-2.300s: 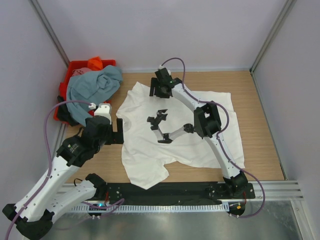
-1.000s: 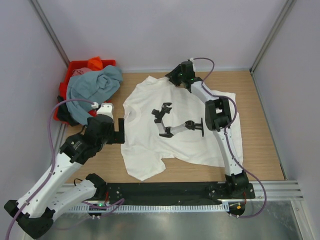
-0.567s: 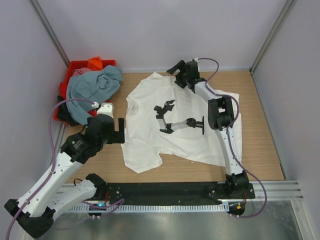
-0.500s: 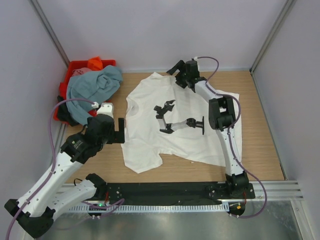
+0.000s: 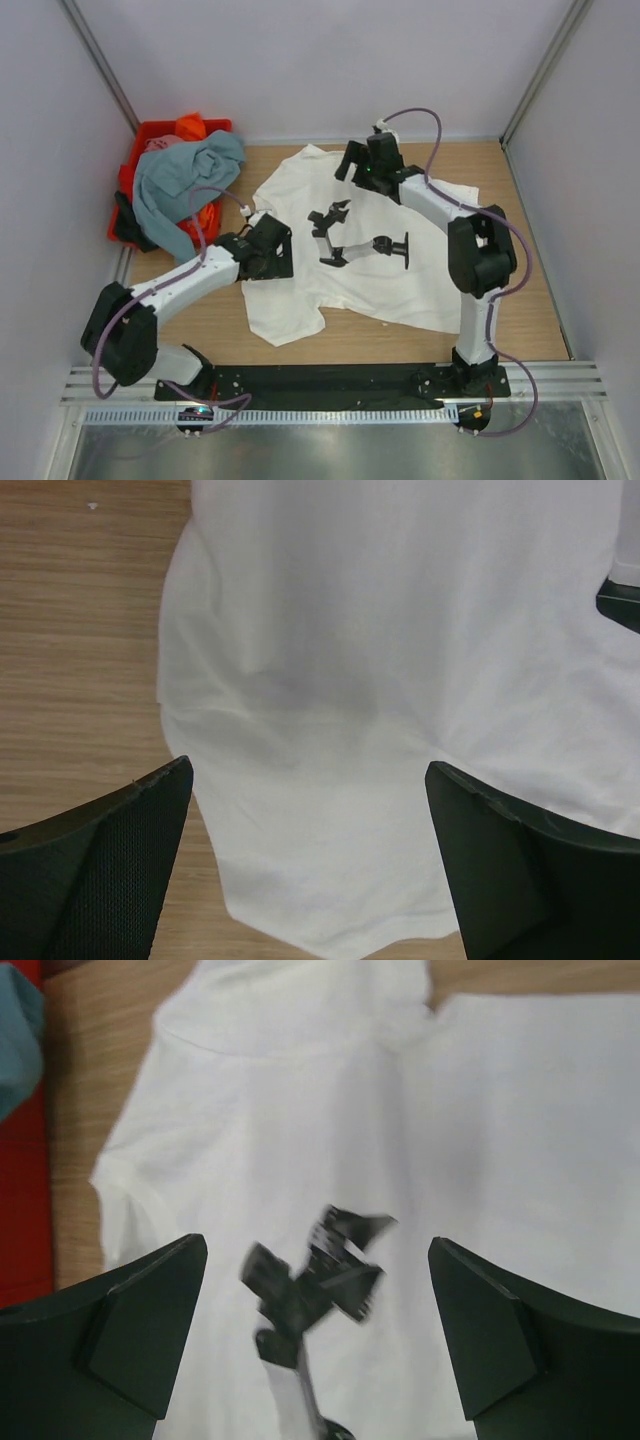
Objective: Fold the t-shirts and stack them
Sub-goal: Flatten the tshirt out
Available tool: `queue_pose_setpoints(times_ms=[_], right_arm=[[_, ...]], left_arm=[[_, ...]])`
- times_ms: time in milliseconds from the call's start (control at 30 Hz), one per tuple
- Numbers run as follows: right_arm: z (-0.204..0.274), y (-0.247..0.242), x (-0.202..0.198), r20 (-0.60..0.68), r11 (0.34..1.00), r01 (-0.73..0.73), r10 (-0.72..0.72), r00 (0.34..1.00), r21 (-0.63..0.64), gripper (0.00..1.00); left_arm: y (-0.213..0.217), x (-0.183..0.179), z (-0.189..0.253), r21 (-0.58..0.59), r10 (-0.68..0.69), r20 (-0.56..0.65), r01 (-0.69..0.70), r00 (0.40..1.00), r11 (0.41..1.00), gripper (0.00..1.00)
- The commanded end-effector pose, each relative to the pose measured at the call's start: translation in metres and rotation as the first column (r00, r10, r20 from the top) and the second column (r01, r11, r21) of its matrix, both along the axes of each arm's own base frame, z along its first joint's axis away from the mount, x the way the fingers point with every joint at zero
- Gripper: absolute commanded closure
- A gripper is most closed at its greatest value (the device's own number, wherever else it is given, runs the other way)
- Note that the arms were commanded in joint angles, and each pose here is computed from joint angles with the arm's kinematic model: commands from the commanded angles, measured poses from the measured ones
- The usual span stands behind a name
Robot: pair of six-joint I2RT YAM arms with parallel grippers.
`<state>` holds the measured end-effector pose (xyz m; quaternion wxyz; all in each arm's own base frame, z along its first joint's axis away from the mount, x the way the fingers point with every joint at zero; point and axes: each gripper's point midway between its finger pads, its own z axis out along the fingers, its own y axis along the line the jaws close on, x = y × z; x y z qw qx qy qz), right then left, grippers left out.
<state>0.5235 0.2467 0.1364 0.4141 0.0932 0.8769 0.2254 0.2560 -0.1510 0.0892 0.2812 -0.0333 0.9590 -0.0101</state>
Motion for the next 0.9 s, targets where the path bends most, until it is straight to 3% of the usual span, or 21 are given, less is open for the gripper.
queue_pose_setpoints(times_ms=[0, 100, 167, 267, 300, 367, 400, 567, 667, 800, 867], right_arm=[[0.022, -0.08, -0.027, 0.05, 0.981, 0.138, -0.132, 0.99, -0.136, 0.0], [-0.014, -0.12, -0.074, -0.063, 0.974, 0.158, -0.169, 0.984, -0.16, 0.0], [-0.019, -0.141, -0.089, -0.099, 0.973, 0.176, -0.191, 0.977, -0.148, 0.0], [-0.045, -0.163, -0.114, -0.184, 0.969, 0.202, -0.226, 0.957, -0.139, 0.0], [-0.051, -0.167, -0.119, -0.206, 0.968, 0.217, -0.239, 0.949, -0.123, 0.0], [-0.069, -0.171, -0.134, -0.265, 0.972, 0.223, -0.235, 0.935, -0.077, 0.0], [-0.083, -0.173, -0.145, -0.298, 0.97, 0.23, -0.243, 0.923, -0.078, 0.0], [-0.114, -0.179, -0.17, -0.381, 0.954, 0.283, -0.3, 0.875, -0.101, 0.0], [-0.125, -0.191, -0.186, -0.41, 0.931, 0.334, -0.365, 0.836, -0.148, 0.0], [-0.135, -0.215, -0.216, -0.432, 0.879, 0.411, -0.476, 0.766, -0.241, 0.0], [-0.124, -0.218, -0.223, -0.408, 0.87, 0.437, -0.493, 0.768, -0.228, 0.0]], left_arm=[[-0.02, 0.031, -0.006, -0.06, 0.069, 0.072, -0.065, 0.995, 0.996, 0.0], [-0.023, 0.038, -0.034, -0.024, 0.082, 0.035, -0.081, 0.996, 0.996, 0.0], [-0.027, 0.038, -0.056, -0.011, 0.084, -0.005, -0.084, 0.996, 0.996, 0.06], [-0.031, 0.034, -0.08, -0.01, 0.079, -0.053, -0.08, 0.995, 0.997, 0.32], [-0.032, 0.032, -0.086, -0.012, 0.073, -0.063, -0.074, 0.995, 0.997, 0.53], [-0.033, 0.029, -0.094, -0.012, 0.067, -0.074, -0.068, 0.995, 0.998, 0.74], [-0.033, 0.024, -0.098, -0.007, 0.06, -0.083, -0.061, 0.995, 0.998, 0.98], [-0.036, 0.002, -0.084, -0.014, 0.051, -0.066, -0.052, 0.996, 0.999, 1.0], [-0.036, -0.029, -0.075, 0.002, 0.03, -0.076, -0.03, 0.997, 1.0, 1.0], [-0.047, -0.076, -0.051, -0.072, 0.005, -0.062, -0.009, 0.998, 0.997, 1.0], [-0.042, -0.094, -0.046, -0.061, 0.003, -0.07, -0.007, 0.998, 0.998, 0.97]])
